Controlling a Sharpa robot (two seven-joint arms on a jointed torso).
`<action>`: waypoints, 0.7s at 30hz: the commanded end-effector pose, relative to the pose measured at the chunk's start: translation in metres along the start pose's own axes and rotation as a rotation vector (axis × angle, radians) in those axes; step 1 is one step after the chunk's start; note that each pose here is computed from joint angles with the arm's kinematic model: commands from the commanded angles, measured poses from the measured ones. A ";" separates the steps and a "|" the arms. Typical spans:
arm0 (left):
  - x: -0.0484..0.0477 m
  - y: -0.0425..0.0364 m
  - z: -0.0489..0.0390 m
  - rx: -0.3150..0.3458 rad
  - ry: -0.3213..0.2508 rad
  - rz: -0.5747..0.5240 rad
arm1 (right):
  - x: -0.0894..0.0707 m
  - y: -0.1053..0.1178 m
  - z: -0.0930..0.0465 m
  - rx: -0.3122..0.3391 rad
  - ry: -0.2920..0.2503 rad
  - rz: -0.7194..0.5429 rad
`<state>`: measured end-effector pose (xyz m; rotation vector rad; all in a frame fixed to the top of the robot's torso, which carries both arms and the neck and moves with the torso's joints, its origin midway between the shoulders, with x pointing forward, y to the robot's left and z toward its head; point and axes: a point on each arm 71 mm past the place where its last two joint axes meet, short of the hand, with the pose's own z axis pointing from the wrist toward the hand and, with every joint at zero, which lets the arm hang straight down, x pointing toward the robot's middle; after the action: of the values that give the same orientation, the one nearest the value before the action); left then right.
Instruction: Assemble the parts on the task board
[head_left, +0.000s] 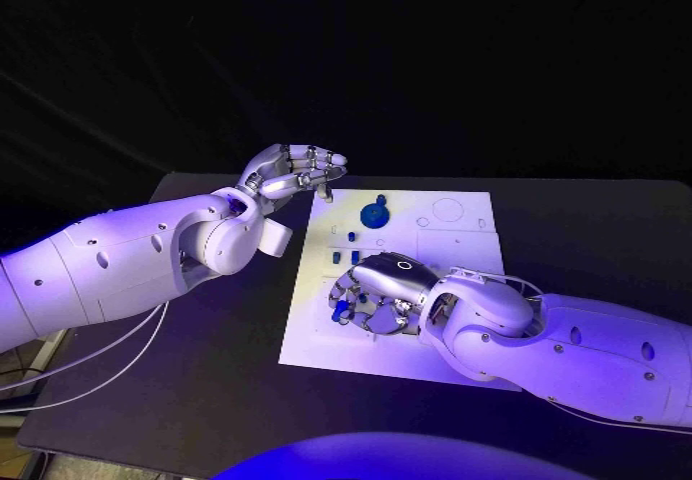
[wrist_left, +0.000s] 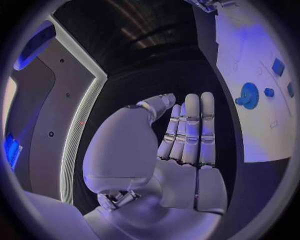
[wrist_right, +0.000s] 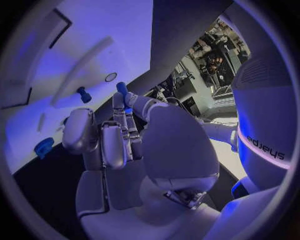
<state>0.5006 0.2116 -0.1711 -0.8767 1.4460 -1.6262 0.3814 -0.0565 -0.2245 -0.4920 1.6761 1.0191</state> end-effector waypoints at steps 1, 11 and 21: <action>0.0024 -0.0007 0.0003 0.006 0.017 -0.011 | 0.005 -0.002 0.001 0.005 0.025 -0.029; 0.0014 -0.0008 -0.0002 0.006 0.015 -0.010 | 0.008 -0.007 0.000 0.030 0.040 -0.052; 0.0013 -0.0008 -0.0003 0.005 0.015 -0.010 | 0.010 -0.009 0.000 0.046 0.060 -0.076</action>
<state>0.5005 0.2125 -0.1711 -0.8773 1.4461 -1.6247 0.3848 -0.0597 -0.2353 -0.5294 1.7062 0.9490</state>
